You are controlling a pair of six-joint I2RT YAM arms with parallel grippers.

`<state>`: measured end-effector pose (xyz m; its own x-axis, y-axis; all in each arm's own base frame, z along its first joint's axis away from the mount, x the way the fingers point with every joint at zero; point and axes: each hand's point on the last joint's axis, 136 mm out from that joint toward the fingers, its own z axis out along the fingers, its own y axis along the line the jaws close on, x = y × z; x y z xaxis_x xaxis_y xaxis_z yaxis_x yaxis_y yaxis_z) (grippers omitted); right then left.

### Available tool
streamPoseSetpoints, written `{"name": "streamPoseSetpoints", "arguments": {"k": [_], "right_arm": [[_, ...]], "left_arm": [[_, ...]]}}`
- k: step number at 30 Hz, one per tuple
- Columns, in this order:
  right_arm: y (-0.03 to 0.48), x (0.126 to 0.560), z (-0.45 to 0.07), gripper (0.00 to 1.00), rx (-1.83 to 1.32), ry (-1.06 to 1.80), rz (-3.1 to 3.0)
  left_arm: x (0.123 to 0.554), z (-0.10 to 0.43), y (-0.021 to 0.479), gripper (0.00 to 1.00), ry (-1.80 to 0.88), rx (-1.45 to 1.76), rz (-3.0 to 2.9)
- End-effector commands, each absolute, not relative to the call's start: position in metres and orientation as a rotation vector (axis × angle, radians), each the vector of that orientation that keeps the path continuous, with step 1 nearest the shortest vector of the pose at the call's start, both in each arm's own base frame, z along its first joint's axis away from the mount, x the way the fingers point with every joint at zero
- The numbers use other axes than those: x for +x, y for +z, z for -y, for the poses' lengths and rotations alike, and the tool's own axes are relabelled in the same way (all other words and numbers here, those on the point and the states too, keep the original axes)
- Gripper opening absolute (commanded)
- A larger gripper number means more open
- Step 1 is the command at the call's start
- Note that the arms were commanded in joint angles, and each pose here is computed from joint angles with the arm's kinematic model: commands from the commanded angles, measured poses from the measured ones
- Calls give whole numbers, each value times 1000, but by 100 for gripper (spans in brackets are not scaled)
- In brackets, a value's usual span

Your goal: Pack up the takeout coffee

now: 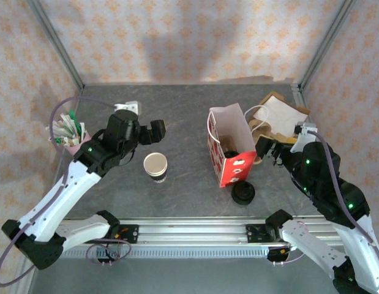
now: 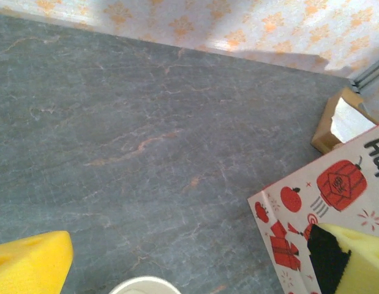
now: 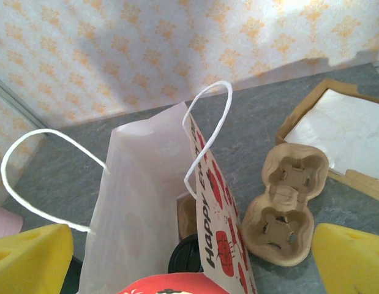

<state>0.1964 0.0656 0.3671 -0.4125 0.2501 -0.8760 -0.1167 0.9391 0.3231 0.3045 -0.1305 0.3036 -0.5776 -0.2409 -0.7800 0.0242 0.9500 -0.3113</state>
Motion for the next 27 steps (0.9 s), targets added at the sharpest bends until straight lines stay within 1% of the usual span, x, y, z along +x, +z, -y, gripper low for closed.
{"name": "streamPoseSetpoints", "arguments": {"k": [1,4,7,9,14,17,23,27], "right_arm": [[389,204,-64,100,95,379,-1892],[396,208,-65,100,89,368,-1899],[405,208,-82,99,29,443,-1916],[409,206,-96,99,-11,528,-1915],[416,201,-135,99,-135,735,-1942],[410,215,-113,99,-16,585,-1981],[392,235,-73,100,171,283,-2062],[385,245,-81,100,169,307,-2110]], "left_arm": [[312,127,317,100,-307,-169,-2143],[315,125,318,100,-276,-167,-2152],[314,114,322,100,-214,-177,-2157],[311,98,327,100,-160,-209,-2154],[294,52,334,98,-136,-345,-2147],[280,23,334,97,-59,-427,-2137],[257,-30,332,90,120,-591,-2150],[254,-55,337,86,212,-670,-2163]]}}
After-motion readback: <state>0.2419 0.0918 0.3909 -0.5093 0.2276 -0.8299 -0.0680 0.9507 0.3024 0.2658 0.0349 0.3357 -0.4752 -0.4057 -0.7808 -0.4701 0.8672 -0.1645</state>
